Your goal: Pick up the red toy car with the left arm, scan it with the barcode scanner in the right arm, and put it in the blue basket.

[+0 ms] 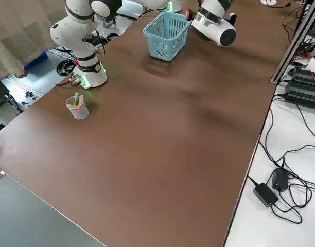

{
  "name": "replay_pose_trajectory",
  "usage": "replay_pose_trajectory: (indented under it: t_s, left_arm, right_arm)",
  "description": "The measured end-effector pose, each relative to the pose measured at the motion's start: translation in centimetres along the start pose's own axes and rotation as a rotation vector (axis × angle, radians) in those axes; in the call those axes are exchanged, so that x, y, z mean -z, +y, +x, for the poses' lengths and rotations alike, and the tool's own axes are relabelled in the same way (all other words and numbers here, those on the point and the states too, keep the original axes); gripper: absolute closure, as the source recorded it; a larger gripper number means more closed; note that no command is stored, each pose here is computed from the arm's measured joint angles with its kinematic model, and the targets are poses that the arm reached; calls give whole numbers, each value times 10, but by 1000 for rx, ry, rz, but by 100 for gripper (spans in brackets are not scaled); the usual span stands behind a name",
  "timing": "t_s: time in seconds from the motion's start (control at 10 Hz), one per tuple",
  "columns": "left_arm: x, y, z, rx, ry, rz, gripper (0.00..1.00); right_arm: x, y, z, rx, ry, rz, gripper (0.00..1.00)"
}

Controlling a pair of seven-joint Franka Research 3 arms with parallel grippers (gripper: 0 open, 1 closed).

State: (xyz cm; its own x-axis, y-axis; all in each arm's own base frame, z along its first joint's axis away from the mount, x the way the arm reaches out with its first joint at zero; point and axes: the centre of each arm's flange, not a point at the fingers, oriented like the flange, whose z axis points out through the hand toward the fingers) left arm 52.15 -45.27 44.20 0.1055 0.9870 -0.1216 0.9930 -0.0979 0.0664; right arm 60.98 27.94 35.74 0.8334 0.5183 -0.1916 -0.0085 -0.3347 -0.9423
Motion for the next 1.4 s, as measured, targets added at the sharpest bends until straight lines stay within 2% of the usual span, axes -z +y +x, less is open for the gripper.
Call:
replay_pose_trajectory:
  t_s: [0.3,0.7,1.1,1.4]
  left_arm:
    - [4,2,0,2,-6,-6,56]
    - [4,2,0,3,-6,-7,56]
    - [4,2,0,3,-6,-7,56]
    - [9,-3,-3,-5,5,10,56]
  right_arm:
    - [2,6,0,1,5,-52,63]
    - [1,8,0,6,2,-52,63]
    - [8,10,-9,7,-41,-26,63]
    - [12,8,-8,0,-29,-30,63]
